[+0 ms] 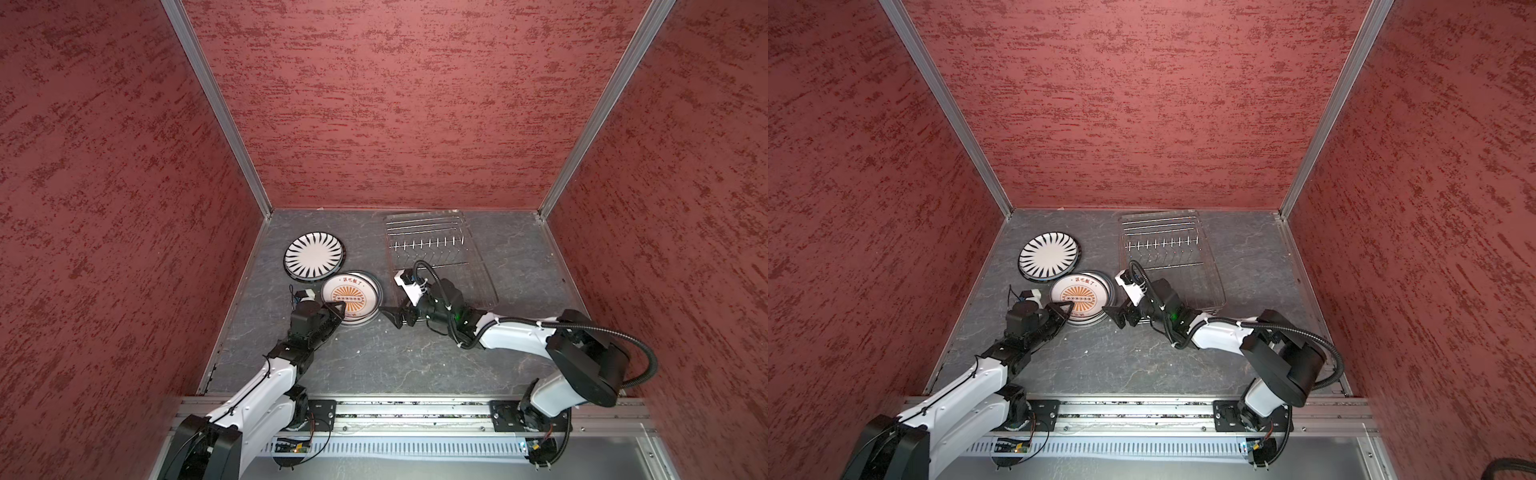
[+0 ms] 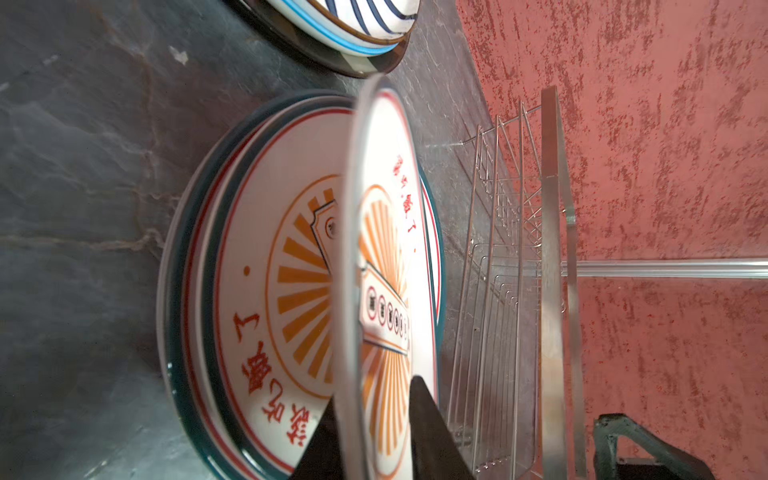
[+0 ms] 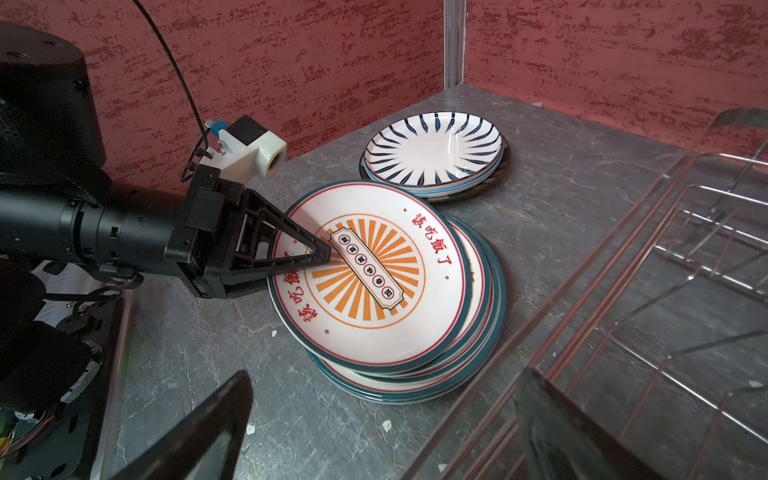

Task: Unload the plates from the dish rack
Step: 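Lower the sunburst plate flat onto the sunburst plate stack with the left gripper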

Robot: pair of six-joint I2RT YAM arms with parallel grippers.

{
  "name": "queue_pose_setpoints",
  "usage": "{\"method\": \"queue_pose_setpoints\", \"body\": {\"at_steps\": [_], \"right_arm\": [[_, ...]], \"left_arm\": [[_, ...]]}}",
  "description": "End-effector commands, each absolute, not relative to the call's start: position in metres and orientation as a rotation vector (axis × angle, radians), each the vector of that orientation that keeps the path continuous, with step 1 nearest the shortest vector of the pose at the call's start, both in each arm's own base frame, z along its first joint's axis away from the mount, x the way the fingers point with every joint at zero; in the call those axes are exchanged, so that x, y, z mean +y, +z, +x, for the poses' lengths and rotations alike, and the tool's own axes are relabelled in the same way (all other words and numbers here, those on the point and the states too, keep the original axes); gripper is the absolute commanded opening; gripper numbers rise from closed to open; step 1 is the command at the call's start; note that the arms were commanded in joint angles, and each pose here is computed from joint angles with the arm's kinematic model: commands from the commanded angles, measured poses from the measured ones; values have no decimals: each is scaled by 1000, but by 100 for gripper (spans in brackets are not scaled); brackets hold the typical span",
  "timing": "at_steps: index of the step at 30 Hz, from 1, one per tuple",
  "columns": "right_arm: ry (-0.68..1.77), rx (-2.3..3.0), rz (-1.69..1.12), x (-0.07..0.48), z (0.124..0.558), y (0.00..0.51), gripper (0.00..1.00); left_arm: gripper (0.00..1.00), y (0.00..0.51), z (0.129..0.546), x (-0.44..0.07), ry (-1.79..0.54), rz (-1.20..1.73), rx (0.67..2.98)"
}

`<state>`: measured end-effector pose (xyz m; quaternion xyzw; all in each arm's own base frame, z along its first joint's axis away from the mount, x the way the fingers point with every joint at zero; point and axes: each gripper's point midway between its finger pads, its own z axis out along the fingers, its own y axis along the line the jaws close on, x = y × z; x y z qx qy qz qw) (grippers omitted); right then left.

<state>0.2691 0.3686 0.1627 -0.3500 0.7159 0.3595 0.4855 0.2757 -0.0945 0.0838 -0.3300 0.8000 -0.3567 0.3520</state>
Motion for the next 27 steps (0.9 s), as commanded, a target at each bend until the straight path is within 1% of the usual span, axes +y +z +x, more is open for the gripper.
{"method": "queue_pose_setpoints", "body": {"at_steps": [1,7,9,10,15,16,17,23,27], "right_arm": [[844,1713,-855,374,274,171,99],[834,1729,-862,375,276,168,99],[831,1734,-865,376,276,167,99],[831,1733,-864,376,276,167,99],[820,1732,-855,375,277,168,99],[817,1729,-854,374,277,169,99],[818,1727,-853,374,276,169,99],[808,1722,-849,372,276,171,99],[802,1722,-851,372,277,171,99]], "left_arm": [[34,99,284,-94,-930,-837,2032],[36,98,285,-94,-927,-830,2038],[42,98,285,-93,-919,-826,2035],[48,98,285,-93,-916,-823,2037],[60,95,285,-85,-842,-837,2053],[64,95,285,-82,-818,-845,2055],[67,93,284,-79,-787,-855,2058],[69,90,285,-64,-678,-884,2053],[69,88,287,-62,-653,-892,2059]]}}
